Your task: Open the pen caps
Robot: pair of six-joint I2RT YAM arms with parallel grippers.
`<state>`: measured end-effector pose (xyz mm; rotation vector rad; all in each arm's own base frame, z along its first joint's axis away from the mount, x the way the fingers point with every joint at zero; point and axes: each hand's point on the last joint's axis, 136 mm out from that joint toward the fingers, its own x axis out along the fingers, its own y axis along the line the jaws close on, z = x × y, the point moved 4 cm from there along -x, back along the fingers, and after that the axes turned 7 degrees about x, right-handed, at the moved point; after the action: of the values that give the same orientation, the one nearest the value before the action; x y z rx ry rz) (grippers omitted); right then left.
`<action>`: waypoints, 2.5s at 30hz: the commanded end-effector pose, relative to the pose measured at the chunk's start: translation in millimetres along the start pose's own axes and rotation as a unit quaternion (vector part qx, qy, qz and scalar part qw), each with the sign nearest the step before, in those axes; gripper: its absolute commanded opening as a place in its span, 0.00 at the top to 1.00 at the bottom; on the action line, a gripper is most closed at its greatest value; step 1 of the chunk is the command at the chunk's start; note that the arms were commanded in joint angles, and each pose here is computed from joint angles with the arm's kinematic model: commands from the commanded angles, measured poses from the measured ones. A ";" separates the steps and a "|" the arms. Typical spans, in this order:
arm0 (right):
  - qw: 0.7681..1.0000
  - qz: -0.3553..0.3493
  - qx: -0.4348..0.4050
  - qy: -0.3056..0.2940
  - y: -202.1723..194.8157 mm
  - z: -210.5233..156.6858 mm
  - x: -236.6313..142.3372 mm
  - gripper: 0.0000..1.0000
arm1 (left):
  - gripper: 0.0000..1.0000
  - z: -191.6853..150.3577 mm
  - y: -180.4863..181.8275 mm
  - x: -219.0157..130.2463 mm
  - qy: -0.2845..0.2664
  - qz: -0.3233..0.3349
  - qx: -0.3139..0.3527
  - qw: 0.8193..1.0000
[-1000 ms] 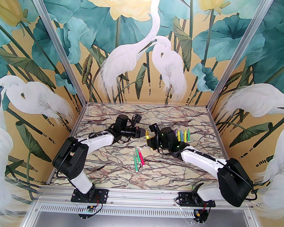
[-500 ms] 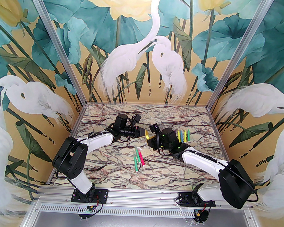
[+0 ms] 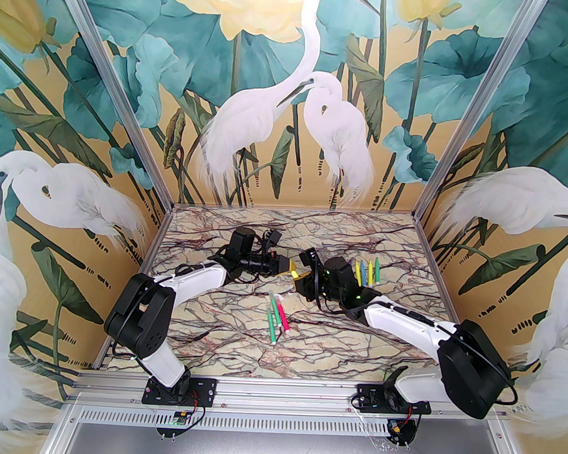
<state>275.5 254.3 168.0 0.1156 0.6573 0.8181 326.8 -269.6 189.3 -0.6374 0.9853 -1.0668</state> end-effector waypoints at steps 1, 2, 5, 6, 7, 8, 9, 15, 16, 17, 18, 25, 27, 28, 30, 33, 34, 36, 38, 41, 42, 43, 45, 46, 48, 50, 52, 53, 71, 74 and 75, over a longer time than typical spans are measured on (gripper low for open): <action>0.989 -0.030 0.033 0.138 -15.3 -73.1 -10.3 1.00 | 1.00 73.1 10.1 -53.5 -0.154 0.076 0.041 0.984; 0.989 -0.030 0.032 0.138 -15.3 -73.3 -10.6 1.00 | 1.00 74.0 9.8 -54.3 -0.155 0.077 0.040 0.984; 0.990 -0.031 0.033 0.137 -16.3 -74.5 -11.6 1.00 | 1.00 74.4 10.4 -55.9 -0.157 0.079 0.036 0.984; 0.990 -0.032 0.032 0.136 -16.4 -74.3 -12.0 1.00 | 1.00 74.3 11.6 -55.9 -0.157 0.081 0.034 0.984; 0.990 -0.033 0.033 0.135 -16.7 -73.8 -12.2 1.00 | 1.00 74.8 11.8 -56.3 -0.157 0.082 0.032 0.984; 0.990 -0.035 0.034 0.133 -17.4 -73.6 -12.4 1.00 | 1.00 74.2 12.5 -56.0 -0.155 0.083 0.032 0.984; 0.990 -0.039 0.039 0.131 -19.5 -73.2 -12.9 1.00 | 1.00 74.0 13.1 -55.8 -0.152 0.086 0.032 0.984; 0.986 -0.110 0.072 0.107 -47.8 -62.2 -14.8 1.00 | 1.00 60.8 34.8 -55.6 -0.101 0.157 0.025 0.982; 0.984 -0.122 0.080 0.103 -53.6 -59.8 -15.3 1.00 | 1.00 57.6 39.1 -55.9 -0.090 0.171 0.024 0.981; 0.982 -0.137 0.089 0.098 -59.5 -56.8 -15.8 1.00 | 1.00 53.3 44.9 -57.1 -0.078 0.189 0.021 0.979; 0.980 -0.149 0.096 0.093 -65.0 -53.2 -15.8 1.00 | 1.00 48.7 50.2 -58.3 -0.065 0.207 0.021 0.976; 0.958 -0.237 0.146 0.063 -101.5 -36.7 -16.5 1.00 | 1.00 22.3 78.2 -71.5 0.010 0.310 0.023 0.950; 0.949 -0.263 0.162 0.056 -112.7 -33.6 -16.4 1.00 | 1.00 15.3 86.9 -74.8 0.033 0.336 0.021 0.941; 0.946 -0.271 0.169 0.054 -116.9 -32.0 -16.0 1.00 | 1.00 12.8 89.8 -75.7 0.043 0.345 0.022 0.937; 0.938 -0.286 0.188 0.049 -126.7 -29.2 -15.4 1.00 | 1.00 6.7 96.0 -75.8 0.068 0.360 0.022 0.930; 0.931 -0.300 0.205 0.044 -136.3 -24.9 -12.4 1.00 | 1.00 1.2 103.1 -74.6 0.093 0.383 0.027 0.919; 0.928 -0.307 0.206 0.043 -139.1 -22.7 -11.1 1.00 | 1.00 -0.3 105.7 -73.6 0.101 0.391 0.028 0.914; 0.921 -0.322 0.212 0.047 -144.9 -20.8 -7.6 1.00 | 1.00 -2.0 111.0 -71.3 0.116 0.408 0.031 0.905; 0.917 -0.332 0.216 0.051 -149.1 -18.7 -2.9 1.00 | 1.00 -3.6 115.8 -69.2 0.132 0.424 0.035 0.895; 0.913 -0.339 0.220 0.060 -154.6 -18.3 4.7 1.00 | 1.00 -5.7 123.8 -66.7 0.156 0.452 0.040 0.877; 0.912 -0.341 0.221 0.062 -156.0 -18.7 6.9 1.00 | 1.00 -5.5 126.3 -65.8 0.161 0.461 0.042 0.872; 0.910 -0.343 0.222 0.065 -157.0 -19.2 9.1 1.00 | 1.00 -6.3 128.7 -65.3 0.165 0.467 0.043 0.868; 0.909 -0.347 0.222 0.069 -159.8 -20.7 12.7 1.00 | 1.00 -5.3 132.7 -63.7 0.169 0.475 0.044 0.863; 0.908 -0.347 0.223 0.071 -160.6 -22.0 14.7 1.00 | 1.00 -5.8 134.7 -63.1 0.171 0.477 0.043 0.861; 0.907 -0.349 0.223 0.076 -163.1 -25.1 18.7 1.00 | 1.00 -6.1 137.7 -59.8 0.173 0.478 0.043 0.860; 0.907 -0.348 0.224 0.080 -164.3 -26.9 21.6 1.00 | 1.00 -5.1 140.7 -57.2 0.172 0.479 0.042 0.860; 0.906 -0.349 0.224 0.081 -165.2 -27.9 23.0 1.00 | 1.00 -4.6 144.2 -54.5 0.173 0.479 0.044 0.859; 0.906 -0.351 0.224 0.081 -165.9 -28.3 23.6 1.00 | 1.00 -4.3 145.3 -52.9 0.173 0.479 0.044 0.859; 0.897 -0.366 0.218 0.121 -172.9 -45.6 30.6 0.94 | 0.92 -6.5 157.7 -35.6 0.189 0.476 0.043 0.858; 0.897 -0.365 0.219 0.123 -172.6 -46.9 30.7 0.92 | 0.90 -7.1 159.8 -33.2 0.191 0.472 0.041 0.860; 0.897 -0.364 0.219 0.125 -172.2 -47.6 30.8 0.92 | 0.90 -7.6 160.4 -32.0 0.192 0.471 0.041 0.860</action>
<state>371.5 150.3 56.7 0.1599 1.0298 -0.0429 379.8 -174.7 70.2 0.1573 1.3691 -0.3241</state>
